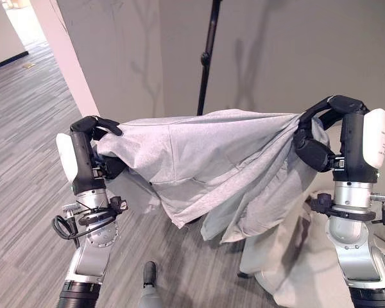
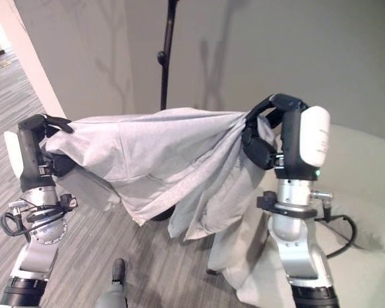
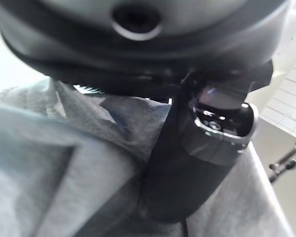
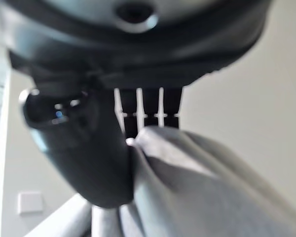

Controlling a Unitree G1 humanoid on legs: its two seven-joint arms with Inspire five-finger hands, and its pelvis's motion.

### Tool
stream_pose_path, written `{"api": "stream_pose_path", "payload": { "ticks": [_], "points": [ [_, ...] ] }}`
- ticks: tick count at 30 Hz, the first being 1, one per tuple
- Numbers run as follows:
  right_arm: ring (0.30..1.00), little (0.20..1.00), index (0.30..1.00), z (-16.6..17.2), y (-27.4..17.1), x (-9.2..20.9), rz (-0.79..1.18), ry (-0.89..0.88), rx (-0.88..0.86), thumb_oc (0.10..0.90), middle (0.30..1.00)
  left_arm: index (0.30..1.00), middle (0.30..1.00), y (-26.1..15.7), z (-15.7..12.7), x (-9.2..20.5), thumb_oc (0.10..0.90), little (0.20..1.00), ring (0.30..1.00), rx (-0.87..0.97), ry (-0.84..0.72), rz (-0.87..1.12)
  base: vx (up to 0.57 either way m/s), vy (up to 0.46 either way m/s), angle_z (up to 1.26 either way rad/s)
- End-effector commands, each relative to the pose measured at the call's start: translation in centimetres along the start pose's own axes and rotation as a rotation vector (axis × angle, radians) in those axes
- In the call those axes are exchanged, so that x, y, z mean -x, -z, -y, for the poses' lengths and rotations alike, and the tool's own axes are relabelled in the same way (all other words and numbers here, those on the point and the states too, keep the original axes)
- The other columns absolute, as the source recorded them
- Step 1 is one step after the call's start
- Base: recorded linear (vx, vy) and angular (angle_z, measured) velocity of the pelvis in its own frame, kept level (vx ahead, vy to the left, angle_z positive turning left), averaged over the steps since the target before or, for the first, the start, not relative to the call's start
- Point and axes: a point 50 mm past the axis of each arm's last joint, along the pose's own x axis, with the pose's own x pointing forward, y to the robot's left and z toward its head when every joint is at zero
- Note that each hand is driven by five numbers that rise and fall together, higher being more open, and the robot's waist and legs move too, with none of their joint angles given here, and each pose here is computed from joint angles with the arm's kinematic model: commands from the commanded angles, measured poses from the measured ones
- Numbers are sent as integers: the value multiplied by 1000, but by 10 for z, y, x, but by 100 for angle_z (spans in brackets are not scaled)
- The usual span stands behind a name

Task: Hang the clothes on the sofa on the clothes rack.

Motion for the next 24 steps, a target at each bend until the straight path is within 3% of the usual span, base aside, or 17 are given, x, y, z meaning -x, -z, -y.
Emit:
{"api": "stream_pose_path", "payload": {
  "ticks": [1,11,21,24],
  "points": [
    [300,300,300,44,-11,-34,133,253,127,400,300,300,300,-45,-27,-42,400,300,300,18,-180,279,290,429,-15],
    [300,300,300,52,-18,-39,153,376,210,400,300,300,300,-74,-41,-72,400,300,300,-14,-301,433,132,313,-2],
    [300,300,300,86,-11,-43,136,537,377,400,300,300,300,-88,-42,-79,400,300,300,-13,-334,496,112,-22,9],
    [300,300,300,90,-14,-61,187,524,409,400,300,300,300,-91,-37,-87,400,300,300,-38,-311,509,105,-65,12]
  ]
}}
